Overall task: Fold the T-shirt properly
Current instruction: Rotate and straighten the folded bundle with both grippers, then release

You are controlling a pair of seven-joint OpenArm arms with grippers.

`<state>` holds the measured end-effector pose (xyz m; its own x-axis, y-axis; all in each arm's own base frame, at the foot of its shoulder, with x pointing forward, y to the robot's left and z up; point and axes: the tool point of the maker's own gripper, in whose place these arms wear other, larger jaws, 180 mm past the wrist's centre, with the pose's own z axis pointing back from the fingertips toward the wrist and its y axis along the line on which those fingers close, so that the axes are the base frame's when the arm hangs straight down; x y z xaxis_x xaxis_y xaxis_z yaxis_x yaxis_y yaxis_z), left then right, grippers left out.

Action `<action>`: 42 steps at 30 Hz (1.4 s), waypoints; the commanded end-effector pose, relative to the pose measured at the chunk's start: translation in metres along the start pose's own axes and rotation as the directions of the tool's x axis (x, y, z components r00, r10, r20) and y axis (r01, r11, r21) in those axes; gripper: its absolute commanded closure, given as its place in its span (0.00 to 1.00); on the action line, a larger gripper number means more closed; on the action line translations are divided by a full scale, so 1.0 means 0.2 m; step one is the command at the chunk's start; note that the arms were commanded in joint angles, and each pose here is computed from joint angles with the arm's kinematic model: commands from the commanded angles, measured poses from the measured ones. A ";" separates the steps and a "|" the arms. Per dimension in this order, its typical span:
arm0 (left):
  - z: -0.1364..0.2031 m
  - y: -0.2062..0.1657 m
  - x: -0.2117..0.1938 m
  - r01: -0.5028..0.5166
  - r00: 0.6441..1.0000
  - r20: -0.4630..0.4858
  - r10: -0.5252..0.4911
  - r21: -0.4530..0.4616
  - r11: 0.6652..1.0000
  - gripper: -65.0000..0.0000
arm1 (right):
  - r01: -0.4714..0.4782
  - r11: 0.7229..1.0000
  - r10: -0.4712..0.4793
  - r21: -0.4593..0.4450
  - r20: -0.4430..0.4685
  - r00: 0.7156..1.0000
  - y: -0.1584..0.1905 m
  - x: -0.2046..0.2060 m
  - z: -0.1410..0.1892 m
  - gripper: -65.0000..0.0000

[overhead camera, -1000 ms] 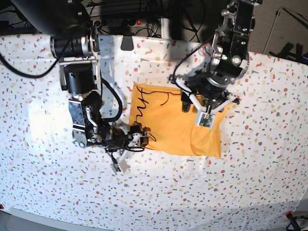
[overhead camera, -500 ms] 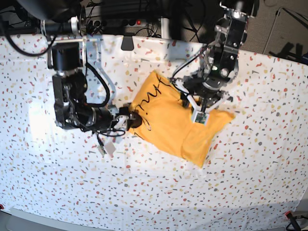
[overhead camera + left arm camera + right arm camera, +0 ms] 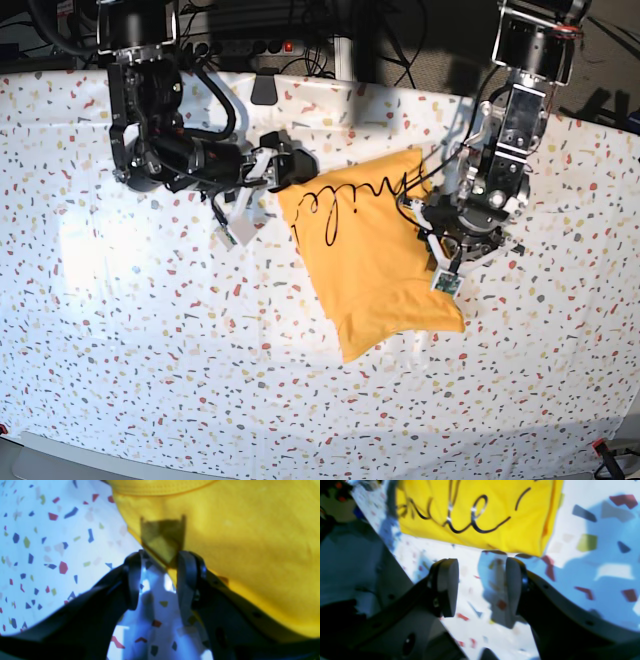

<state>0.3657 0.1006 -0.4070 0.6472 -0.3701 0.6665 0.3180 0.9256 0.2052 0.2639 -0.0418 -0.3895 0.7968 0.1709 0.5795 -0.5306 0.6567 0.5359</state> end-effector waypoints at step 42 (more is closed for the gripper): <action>0.03 -0.11 0.18 0.003 0.997 0.079 0.011 -0.172 0.985 0.64 | -0.137 0.987 0.139 -0.080 0.009 0.990 0.03 0.12 -0.17 0.53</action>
<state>0.3632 0.0696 -0.4014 0.6356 -0.3621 0.6819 0.4340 0.8980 0.0724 0.2808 -0.0085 -0.4041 0.7408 0.2578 0.6203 -0.5914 0.6883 0.4202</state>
